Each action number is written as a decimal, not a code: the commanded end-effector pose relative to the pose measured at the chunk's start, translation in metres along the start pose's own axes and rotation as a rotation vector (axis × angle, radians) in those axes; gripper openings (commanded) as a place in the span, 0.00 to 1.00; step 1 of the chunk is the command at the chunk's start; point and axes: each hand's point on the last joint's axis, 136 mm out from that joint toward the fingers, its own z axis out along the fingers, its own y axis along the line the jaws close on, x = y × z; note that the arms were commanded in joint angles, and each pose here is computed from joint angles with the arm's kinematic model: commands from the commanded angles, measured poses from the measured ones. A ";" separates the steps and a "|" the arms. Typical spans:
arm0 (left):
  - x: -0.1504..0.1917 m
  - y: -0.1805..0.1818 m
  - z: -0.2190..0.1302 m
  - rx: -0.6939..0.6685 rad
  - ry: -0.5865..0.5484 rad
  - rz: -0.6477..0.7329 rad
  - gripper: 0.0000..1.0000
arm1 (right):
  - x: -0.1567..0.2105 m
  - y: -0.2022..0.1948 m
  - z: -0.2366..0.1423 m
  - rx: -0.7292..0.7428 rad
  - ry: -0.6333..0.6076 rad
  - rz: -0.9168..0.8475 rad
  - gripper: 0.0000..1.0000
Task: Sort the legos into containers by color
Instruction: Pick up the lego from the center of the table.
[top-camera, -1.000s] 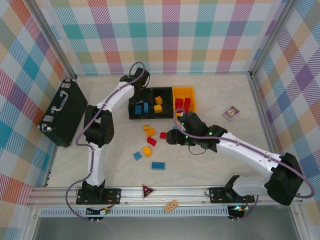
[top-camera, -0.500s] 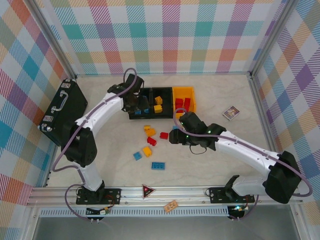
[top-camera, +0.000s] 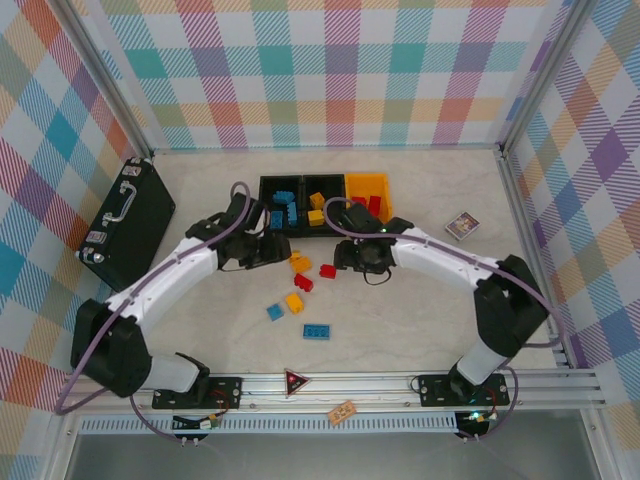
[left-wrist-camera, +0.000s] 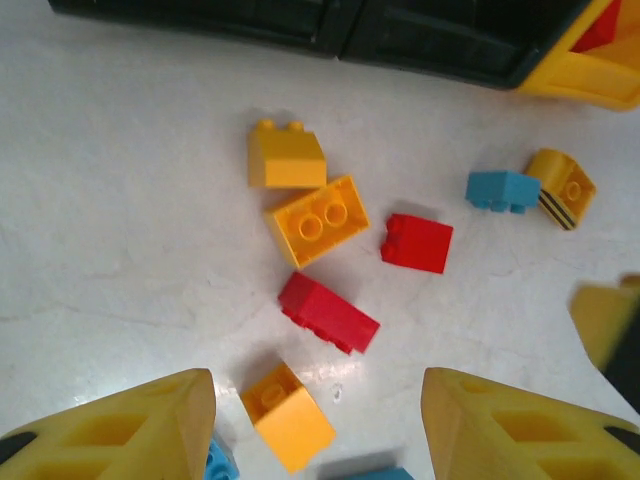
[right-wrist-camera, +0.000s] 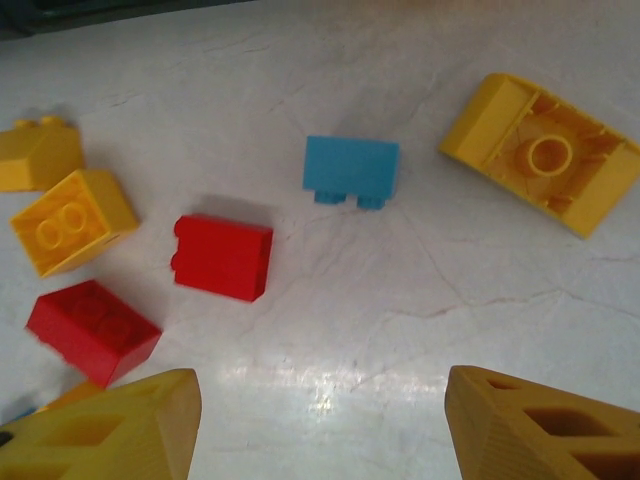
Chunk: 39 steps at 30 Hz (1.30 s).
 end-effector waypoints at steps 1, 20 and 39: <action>0.014 -0.004 -0.008 0.058 -0.005 -0.022 0.57 | -0.011 -0.003 0.009 0.037 0.006 0.015 0.65; 0.052 0.025 0.012 0.005 0.056 -0.081 0.58 | -0.040 -0.004 0.072 0.103 0.082 0.038 0.45; 0.052 0.026 0.019 -0.011 0.066 -0.090 0.57 | -0.023 -0.007 0.070 0.105 0.121 -0.003 0.47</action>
